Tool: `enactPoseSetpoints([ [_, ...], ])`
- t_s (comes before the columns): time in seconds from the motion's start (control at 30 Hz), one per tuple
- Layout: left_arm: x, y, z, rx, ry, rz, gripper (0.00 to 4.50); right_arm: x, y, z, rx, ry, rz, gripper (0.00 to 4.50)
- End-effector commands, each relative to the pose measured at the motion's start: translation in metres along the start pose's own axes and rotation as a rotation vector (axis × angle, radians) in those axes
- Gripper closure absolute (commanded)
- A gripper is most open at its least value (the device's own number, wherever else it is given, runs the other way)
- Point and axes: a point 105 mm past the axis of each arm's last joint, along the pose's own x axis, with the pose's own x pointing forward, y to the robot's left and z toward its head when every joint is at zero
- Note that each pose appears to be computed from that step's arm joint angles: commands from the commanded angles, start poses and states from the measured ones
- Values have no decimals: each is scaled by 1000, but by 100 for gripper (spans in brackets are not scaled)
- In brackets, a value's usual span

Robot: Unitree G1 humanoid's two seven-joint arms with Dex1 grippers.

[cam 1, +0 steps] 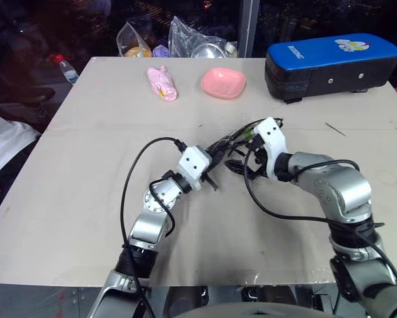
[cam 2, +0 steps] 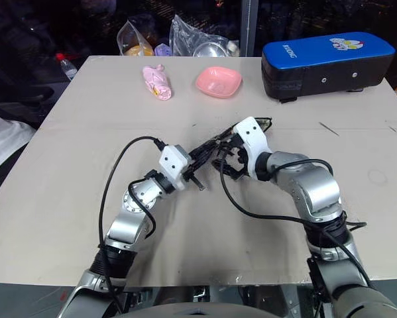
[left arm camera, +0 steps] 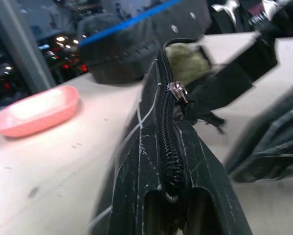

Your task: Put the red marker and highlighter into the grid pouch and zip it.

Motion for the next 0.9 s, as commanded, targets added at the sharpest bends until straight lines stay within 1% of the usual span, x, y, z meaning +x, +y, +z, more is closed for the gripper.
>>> enactPoseSetpoints([
  [0.03, 2, -4, 6, 65, -23, -32, 450, -4, 3, 16, 4, -57, 1, 10],
  [0.17, 1, -8, 5, 85, -21, -47, 450, -3, 3, 15, 20, -50, 0, 10],
  [0.23, 0, -9, 4, 99, -17, -58, 450, -3, 3, 14, 29, -46, -4, 61],
  [0.27, 0, -10, 3, 107, -16, -62, 450, -3, 2, 14, 36, -47, -8, 94],
  [0.33, -1, -11, 2, 118, -12, -68, 450, -3, 0, 14, 55, -50, -15, 177],
  [0.5, -3, -12, 0, 132, -7, -74, 450, -2, -1, 15, 91, -59, -26, 414],
  [0.53, -3, -12, 0, 135, -7, -75, 450, -2, -2, 15, 97, -61, -27, 443],
  [0.8, -4, -7, -1, 158, -1, -56, 450, -4, -6, 10, 103, -46, -52, 443],
  [0.9, -4, -4, -1, 167, 1, -43, 450, -6, -12, 5, 98, -29, -85, 443],
])
